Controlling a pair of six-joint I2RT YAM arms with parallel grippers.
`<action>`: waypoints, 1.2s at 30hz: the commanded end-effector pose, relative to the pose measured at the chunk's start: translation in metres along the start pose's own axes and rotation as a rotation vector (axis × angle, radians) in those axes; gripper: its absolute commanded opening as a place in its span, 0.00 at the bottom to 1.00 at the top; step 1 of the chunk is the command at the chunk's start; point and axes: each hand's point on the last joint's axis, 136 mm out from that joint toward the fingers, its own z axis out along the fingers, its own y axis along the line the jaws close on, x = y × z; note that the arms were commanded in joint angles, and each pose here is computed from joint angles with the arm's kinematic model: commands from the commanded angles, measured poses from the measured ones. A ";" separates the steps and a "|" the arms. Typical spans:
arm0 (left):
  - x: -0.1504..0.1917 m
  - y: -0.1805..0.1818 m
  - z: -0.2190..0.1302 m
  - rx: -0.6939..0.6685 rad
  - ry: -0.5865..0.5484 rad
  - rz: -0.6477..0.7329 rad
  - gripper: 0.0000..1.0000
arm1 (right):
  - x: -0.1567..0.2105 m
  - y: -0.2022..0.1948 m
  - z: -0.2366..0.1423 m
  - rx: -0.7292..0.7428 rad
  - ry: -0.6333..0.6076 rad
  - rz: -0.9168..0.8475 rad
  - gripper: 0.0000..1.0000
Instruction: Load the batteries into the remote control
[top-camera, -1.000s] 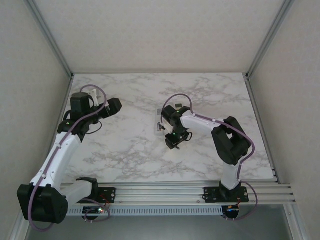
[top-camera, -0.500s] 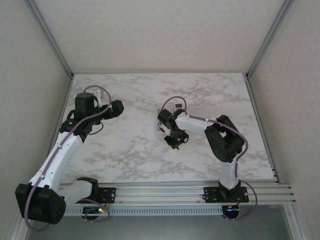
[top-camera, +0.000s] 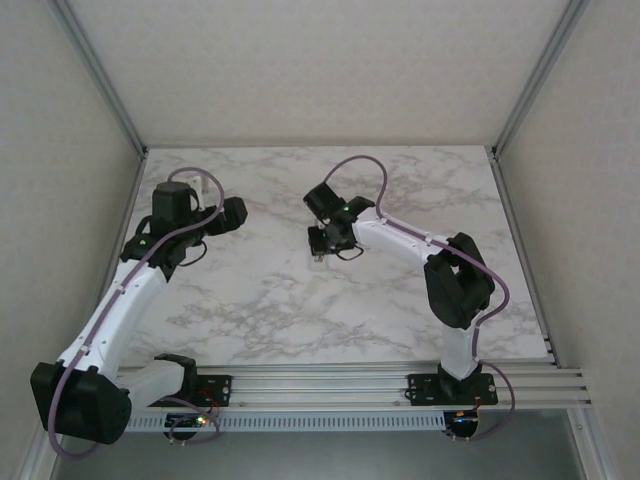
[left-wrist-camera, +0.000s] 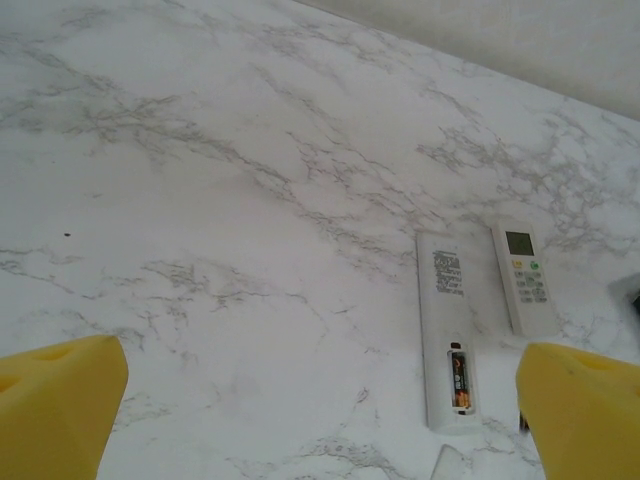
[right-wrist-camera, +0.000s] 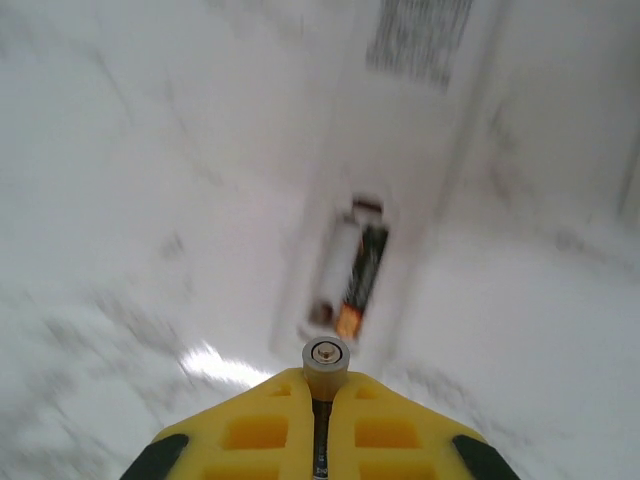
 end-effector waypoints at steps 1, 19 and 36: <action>-0.009 -0.012 -0.003 0.012 -0.015 0.050 1.00 | -0.024 -0.012 0.010 0.084 -0.100 0.184 0.08; 0.000 -0.013 0.002 -0.004 0.019 0.088 1.00 | -0.006 -0.005 0.063 0.090 -0.020 0.204 0.12; 0.006 -0.010 0.006 -0.011 0.026 0.079 1.00 | 0.010 -0.005 0.059 0.121 0.028 0.207 0.21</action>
